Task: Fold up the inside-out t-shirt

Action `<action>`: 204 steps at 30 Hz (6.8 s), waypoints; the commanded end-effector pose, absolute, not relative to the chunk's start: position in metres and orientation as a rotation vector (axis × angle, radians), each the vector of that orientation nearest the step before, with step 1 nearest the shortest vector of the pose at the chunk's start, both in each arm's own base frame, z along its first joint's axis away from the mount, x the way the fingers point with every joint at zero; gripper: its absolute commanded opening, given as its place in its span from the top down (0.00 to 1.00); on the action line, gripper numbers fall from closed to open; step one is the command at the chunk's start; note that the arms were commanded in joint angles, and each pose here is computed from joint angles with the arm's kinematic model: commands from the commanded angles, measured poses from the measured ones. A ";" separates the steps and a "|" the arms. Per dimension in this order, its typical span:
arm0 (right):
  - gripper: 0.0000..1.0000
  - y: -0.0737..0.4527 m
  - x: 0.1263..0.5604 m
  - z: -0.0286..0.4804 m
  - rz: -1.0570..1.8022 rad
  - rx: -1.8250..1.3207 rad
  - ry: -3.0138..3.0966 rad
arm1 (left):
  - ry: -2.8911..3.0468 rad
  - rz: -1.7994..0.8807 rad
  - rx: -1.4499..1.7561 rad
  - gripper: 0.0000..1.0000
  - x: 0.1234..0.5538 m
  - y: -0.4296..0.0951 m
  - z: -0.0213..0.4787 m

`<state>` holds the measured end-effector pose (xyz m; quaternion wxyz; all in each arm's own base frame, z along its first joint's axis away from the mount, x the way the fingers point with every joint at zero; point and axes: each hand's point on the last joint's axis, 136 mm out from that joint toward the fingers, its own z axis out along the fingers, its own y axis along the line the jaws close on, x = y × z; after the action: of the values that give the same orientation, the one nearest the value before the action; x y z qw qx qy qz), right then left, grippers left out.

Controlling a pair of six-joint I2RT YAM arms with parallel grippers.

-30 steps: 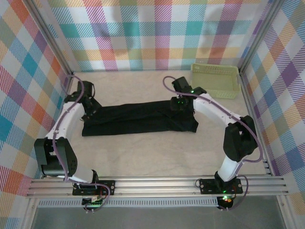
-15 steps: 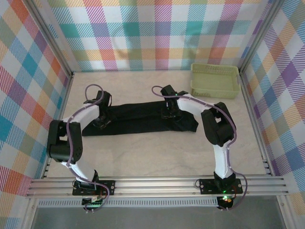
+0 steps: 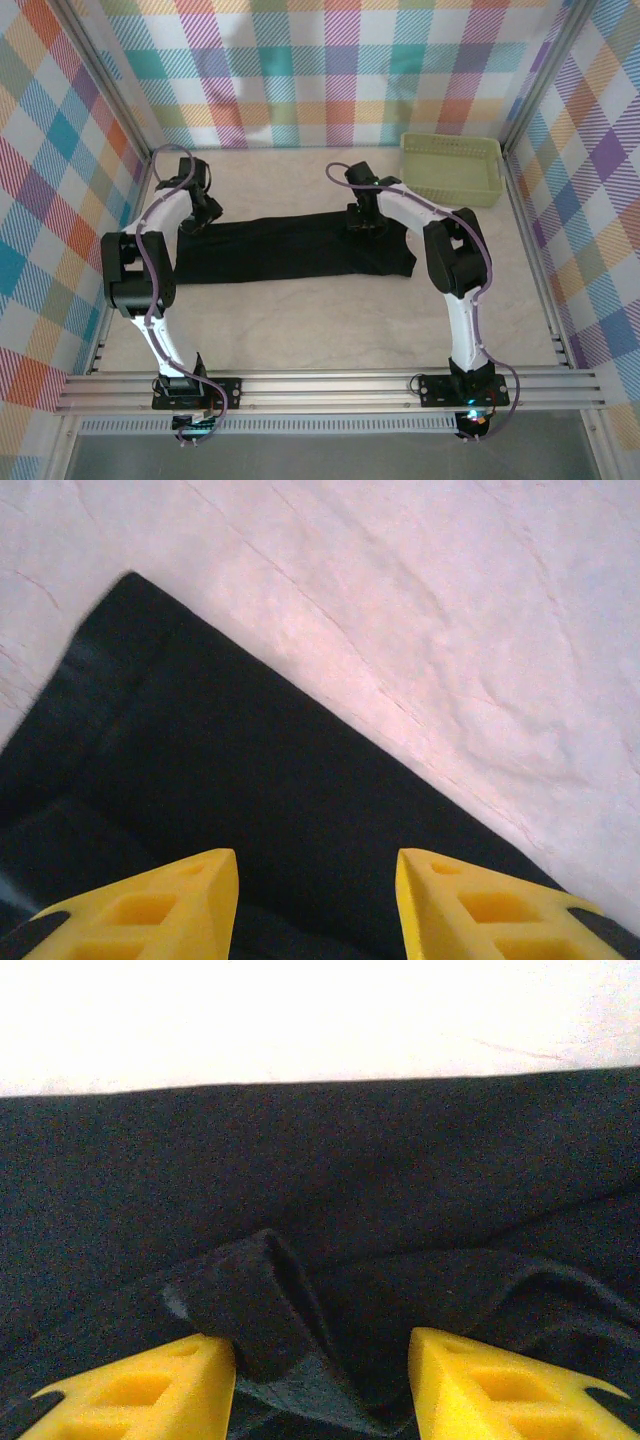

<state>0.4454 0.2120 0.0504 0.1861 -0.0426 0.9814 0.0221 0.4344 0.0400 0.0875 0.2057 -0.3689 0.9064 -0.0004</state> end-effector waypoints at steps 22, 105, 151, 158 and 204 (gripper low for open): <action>0.36 0.203 0.414 0.032 0.276 0.058 2.875 | 2.590 -0.184 -1.209 0.46 0.424 0.054 0.023; 1.00 0.038 0.293 0.137 -0.403 0.135 2.705 | 2.695 -0.099 -0.855 0.26 0.290 -0.013 0.074; 1.00 0.388 0.272 0.204 0.463 -0.473 2.681 | 2.729 -0.380 -0.681 0.46 0.212 -0.108 0.010; 1.00 0.420 0.263 0.194 0.603 -0.468 2.709 | 2.727 -0.381 -0.662 0.49 0.209 -0.108 0.006; 0.51 0.450 0.243 0.246 0.758 -0.613 2.583 | 2.398 -0.256 -0.795 0.47 0.188 -0.044 0.076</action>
<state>0.2522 0.4713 0.1888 0.1428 -0.1889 0.9351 0.2636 0.1970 -0.0642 0.0642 0.2839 -0.2854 0.9050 -0.1377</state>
